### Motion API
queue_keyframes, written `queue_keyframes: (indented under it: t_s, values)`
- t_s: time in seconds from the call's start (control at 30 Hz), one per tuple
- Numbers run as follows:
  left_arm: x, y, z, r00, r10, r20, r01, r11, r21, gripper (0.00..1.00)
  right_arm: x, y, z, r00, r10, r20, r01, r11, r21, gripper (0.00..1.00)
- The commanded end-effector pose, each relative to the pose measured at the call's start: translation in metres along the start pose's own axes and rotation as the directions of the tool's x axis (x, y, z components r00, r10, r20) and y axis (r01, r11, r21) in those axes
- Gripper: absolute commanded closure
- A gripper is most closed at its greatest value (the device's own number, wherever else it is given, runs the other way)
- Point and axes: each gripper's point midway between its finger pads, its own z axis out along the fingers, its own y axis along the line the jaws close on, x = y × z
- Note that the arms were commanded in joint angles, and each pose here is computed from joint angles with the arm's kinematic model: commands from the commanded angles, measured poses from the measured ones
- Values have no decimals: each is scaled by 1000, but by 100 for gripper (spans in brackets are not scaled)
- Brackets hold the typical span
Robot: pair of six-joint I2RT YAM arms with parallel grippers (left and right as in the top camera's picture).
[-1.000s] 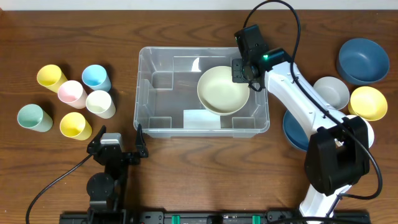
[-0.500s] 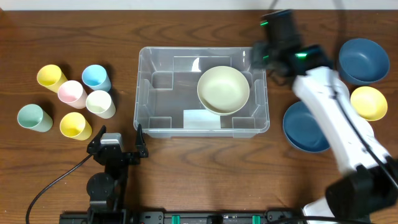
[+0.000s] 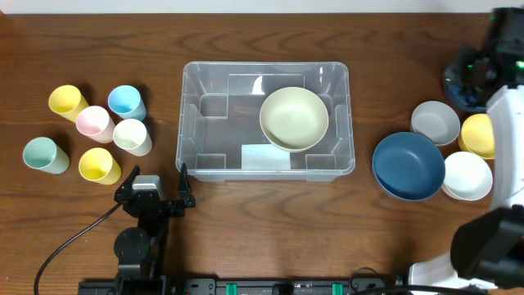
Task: Pack container
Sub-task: 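Move the right gripper to the dark-blue bowl at back right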
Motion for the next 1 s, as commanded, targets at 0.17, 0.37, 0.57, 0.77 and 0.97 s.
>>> queue_keyframes:
  t_s: [0.17, 0.37, 0.57, 0.77, 0.97]
  values:
    - [16, 2, 1, 999, 15, -47, -15, 1000, -10, 2, -7, -59, 56, 985, 159, -63, -152, 983, 99, 41]
    - [16, 2, 1, 999, 15, -47, -15, 1000, -10, 2, -6, -93, 82, 973, 212, -88, -196, 968, 157, 41]
    - [16, 2, 1, 999, 15, -47, -15, 1000, -10, 2, -10, -125, 99, 966, 243, -85, -223, 955, 195, 42]
    - [16, 2, 1, 999, 15, -47, -15, 1000, -10, 2, -10, -136, 125, 968, 224, -109, -206, 966, 156, 46]
    - [16, 2, 1, 999, 15, -47, -15, 1000, -10, 2, -8, -132, 148, 972, 203, -115, -189, 974, 123, 50]
